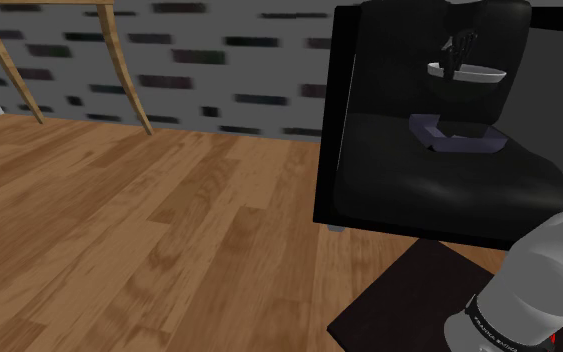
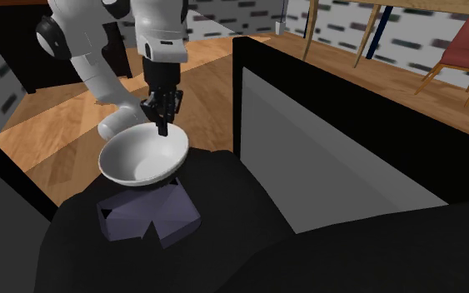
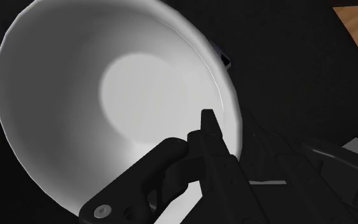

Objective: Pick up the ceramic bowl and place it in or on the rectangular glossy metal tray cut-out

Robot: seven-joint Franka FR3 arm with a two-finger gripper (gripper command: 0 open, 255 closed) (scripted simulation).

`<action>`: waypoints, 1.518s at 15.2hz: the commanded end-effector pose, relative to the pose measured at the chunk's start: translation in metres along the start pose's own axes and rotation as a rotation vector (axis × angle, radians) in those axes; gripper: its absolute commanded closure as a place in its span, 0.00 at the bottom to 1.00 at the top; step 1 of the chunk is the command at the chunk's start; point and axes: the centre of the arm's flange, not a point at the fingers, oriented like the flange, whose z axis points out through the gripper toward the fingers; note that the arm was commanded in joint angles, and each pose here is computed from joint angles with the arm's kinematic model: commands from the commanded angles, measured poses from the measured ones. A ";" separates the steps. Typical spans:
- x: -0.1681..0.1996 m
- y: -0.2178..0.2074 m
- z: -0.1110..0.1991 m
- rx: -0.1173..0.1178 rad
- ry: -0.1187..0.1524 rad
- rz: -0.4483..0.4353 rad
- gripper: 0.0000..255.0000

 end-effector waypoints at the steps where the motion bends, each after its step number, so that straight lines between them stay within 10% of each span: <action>1: -0.009 0.025 0.001 -0.001 0.000 -0.001 1.00; 23: -0.012 0.030 0.103 -0.001 0.000 -0.001 1.00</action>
